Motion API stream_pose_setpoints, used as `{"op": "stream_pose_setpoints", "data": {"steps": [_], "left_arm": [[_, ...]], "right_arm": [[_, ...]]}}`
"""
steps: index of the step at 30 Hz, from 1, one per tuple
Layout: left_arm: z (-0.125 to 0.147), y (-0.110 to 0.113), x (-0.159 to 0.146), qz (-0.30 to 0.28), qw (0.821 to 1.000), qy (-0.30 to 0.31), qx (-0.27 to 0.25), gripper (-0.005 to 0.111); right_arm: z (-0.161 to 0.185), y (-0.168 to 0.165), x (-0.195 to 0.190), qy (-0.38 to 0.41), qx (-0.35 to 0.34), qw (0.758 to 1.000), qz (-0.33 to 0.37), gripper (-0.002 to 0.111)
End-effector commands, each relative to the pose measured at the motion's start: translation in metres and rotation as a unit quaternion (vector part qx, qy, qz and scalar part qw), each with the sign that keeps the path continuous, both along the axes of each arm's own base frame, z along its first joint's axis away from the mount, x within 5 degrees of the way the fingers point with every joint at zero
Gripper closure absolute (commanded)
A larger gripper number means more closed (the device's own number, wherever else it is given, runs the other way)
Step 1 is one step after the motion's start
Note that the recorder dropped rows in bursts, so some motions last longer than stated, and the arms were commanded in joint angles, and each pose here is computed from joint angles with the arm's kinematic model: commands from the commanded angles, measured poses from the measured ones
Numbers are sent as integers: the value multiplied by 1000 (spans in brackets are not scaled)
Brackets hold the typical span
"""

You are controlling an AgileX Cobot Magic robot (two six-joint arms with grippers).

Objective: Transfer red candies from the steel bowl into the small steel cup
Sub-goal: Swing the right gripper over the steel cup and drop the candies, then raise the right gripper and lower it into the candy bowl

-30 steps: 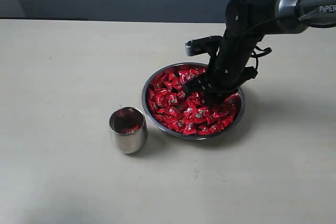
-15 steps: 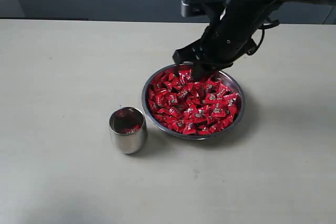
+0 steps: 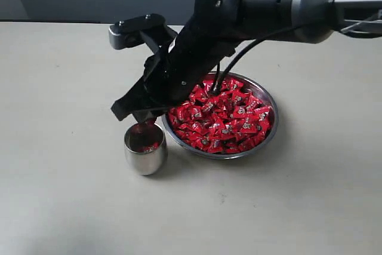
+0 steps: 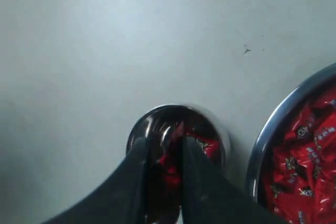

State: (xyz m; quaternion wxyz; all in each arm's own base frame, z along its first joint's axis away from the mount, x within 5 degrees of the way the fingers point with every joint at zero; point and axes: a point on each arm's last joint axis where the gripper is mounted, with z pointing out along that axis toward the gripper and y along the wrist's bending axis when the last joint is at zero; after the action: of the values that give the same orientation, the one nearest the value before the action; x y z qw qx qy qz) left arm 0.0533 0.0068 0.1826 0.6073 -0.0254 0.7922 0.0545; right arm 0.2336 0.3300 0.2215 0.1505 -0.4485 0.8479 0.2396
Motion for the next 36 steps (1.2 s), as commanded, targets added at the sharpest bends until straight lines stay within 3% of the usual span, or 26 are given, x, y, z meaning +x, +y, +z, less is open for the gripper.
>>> {"op": "stream_pose_setpoints", "data": {"steps": [1, 5, 10, 12, 19, 24, 31, 36], "left_arm": [[0, 0, 0, -2, 1000, -6, 1, 106], [0, 0, 0, -2, 1000, -6, 1, 106], [0, 0, 0, -2, 1000, -6, 1, 106], [0, 0, 0, -2, 1000, -6, 1, 106], [0, 0, 0, -2, 1000, -6, 1, 106], [0, 0, 0, -2, 1000, -6, 1, 106], [0, 0, 0, -2, 1000, -6, 1, 106], [0, 0, 0, -2, 1000, -6, 1, 106]], "right_arm": [[-21, 6, 6, -7, -9, 1000, -4, 109], [-23, 7, 6, -6, -9, 1000, -6, 108], [-24, 6, 5, -2, -11, 1000, -4, 77], [-24, 6, 5, 1, -14, 1000, -2, 72], [-22, 6, 4, 4, -16, 1000, 1, 72], [-1, -5, 12, -35, -3, 999, -6, 72], [49, -57, 45, -104, 11, 992, -74, 72], [60, -104, 74, -107, -2, 982, -153, 72]]}}
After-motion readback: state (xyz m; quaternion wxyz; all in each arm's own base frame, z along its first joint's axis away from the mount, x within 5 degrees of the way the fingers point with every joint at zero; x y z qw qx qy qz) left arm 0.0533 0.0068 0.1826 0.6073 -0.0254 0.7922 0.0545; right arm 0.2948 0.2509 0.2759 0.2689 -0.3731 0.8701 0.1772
